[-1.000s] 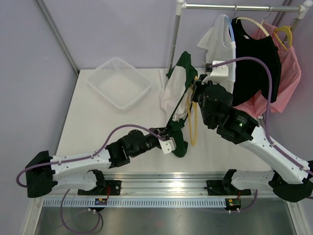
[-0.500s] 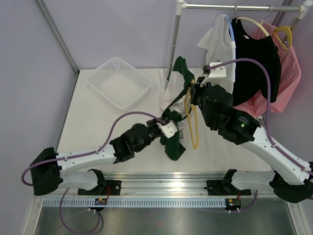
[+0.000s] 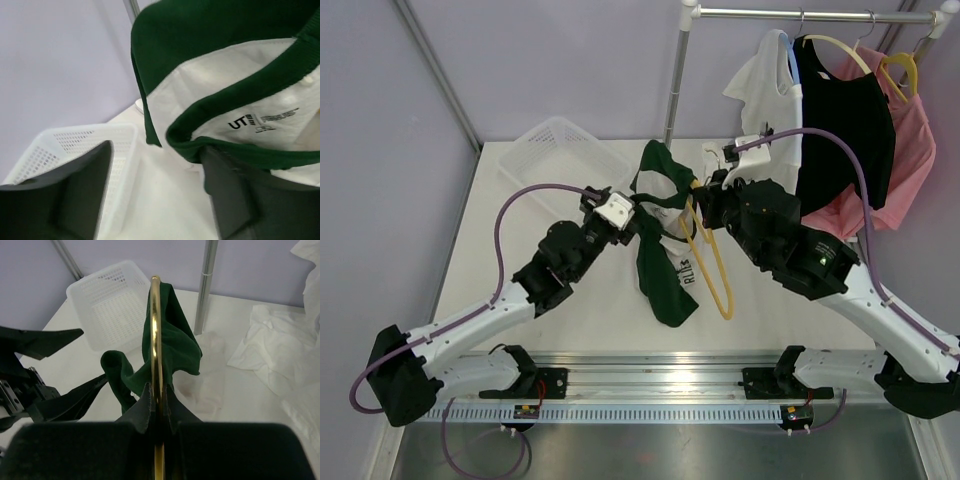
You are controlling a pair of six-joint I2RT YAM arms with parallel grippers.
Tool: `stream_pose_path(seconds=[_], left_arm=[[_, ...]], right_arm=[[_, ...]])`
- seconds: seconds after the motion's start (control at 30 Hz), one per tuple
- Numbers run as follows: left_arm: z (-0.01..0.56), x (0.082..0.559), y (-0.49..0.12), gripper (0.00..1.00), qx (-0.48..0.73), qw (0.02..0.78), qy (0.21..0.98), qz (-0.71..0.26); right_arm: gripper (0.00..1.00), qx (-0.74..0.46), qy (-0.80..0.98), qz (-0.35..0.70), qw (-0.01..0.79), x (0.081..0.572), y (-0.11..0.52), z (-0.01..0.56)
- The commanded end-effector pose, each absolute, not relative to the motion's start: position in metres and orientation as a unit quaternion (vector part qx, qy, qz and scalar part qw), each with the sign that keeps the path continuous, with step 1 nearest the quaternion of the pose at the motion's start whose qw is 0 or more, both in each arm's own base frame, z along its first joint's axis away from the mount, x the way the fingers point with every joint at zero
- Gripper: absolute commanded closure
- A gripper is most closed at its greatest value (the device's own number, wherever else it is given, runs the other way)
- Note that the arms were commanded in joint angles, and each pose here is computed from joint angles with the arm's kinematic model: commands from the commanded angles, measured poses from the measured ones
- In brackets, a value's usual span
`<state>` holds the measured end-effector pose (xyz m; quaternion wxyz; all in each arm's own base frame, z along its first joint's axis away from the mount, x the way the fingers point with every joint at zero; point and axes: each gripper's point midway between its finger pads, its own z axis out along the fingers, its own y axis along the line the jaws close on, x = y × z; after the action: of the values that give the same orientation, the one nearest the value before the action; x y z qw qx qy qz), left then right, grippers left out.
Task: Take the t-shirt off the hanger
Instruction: Remove the tshirt from the hanger
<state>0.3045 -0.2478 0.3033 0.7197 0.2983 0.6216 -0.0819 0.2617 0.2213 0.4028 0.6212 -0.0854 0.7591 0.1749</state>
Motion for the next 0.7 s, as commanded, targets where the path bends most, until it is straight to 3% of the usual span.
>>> stream_pose_path(seconds=[0.0,0.07,0.43,0.67], left_arm=[[0.326,0.290,-0.257,0.12,0.306,0.733,0.586,-0.160],[0.329,0.271,-0.264,0.01,0.350,0.732,0.550,-0.198],[0.305,0.200,-0.296,0.01,0.517,0.634,0.476,-0.323],[0.304,0.225,-0.306,0.01,0.485,0.624,0.522,-0.321]], right_arm=[[1.00,-0.081,0.736,0.212,0.638,0.254,0.219,0.424],[1.00,-0.077,0.726,0.220,0.646,0.250,0.214,0.429],[1.00,-0.090,0.695,0.263,0.663,0.225,0.198,0.446],[1.00,-0.108,0.690,0.284,0.657,0.219,0.206,0.448]])
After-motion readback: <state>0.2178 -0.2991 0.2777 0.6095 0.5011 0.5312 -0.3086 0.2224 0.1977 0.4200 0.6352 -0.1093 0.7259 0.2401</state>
